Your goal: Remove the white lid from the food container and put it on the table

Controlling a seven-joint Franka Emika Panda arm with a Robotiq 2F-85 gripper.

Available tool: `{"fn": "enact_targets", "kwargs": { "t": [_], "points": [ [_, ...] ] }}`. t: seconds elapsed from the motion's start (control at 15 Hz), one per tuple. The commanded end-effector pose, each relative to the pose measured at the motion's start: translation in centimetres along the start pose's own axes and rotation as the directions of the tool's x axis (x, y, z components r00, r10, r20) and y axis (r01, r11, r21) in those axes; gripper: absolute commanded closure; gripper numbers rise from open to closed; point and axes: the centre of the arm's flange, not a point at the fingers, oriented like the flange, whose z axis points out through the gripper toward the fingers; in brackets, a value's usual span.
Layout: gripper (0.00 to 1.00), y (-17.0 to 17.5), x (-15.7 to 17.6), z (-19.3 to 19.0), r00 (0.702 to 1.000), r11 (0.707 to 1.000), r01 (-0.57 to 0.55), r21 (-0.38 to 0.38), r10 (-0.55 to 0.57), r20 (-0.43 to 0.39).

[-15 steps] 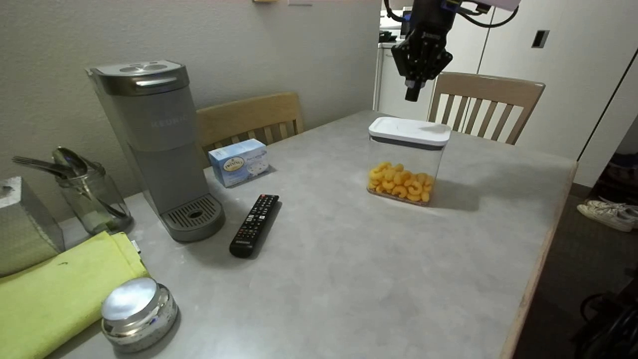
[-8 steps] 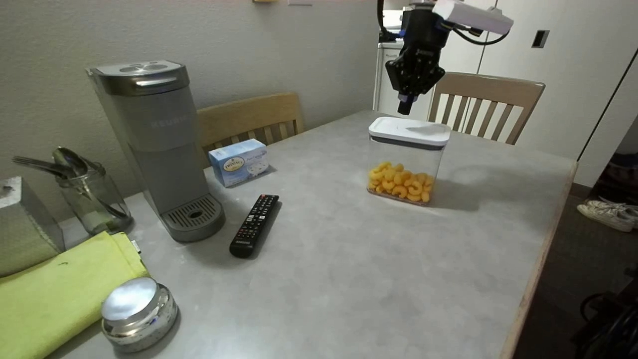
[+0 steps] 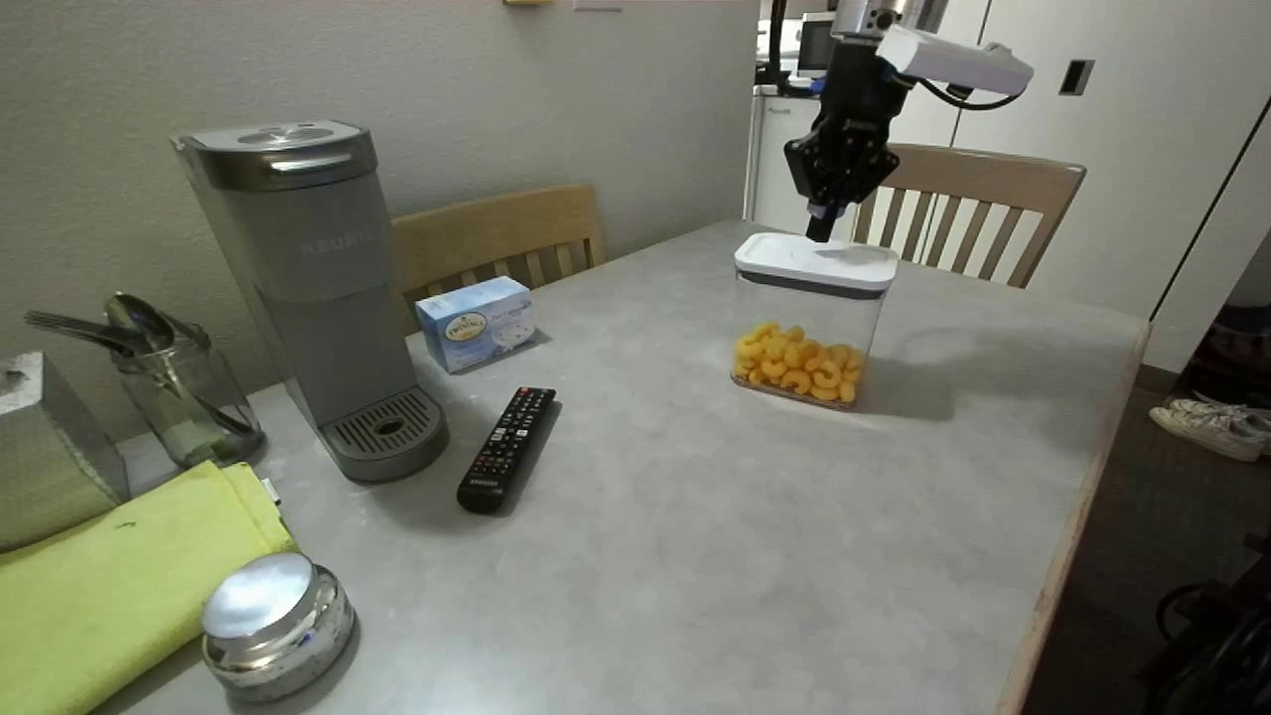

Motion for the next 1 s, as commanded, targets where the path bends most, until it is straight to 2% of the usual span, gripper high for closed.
{"fn": "enact_targets", "kwargs": {
  "t": [0.0,0.53,0.93],
  "points": [
    [1.0,1.6,-0.5,1.8,1.0,1.0,-0.007,-0.017,0.007,-0.006],
    [1.0,2.1,-0.9,3.4,0.999,0.999,-0.041,-0.025,0.042,0.011],
    [1.0,3.1,-2.0,5.7,0.995,0.993,-0.089,-0.082,0.092,0.038]
  ]
}}
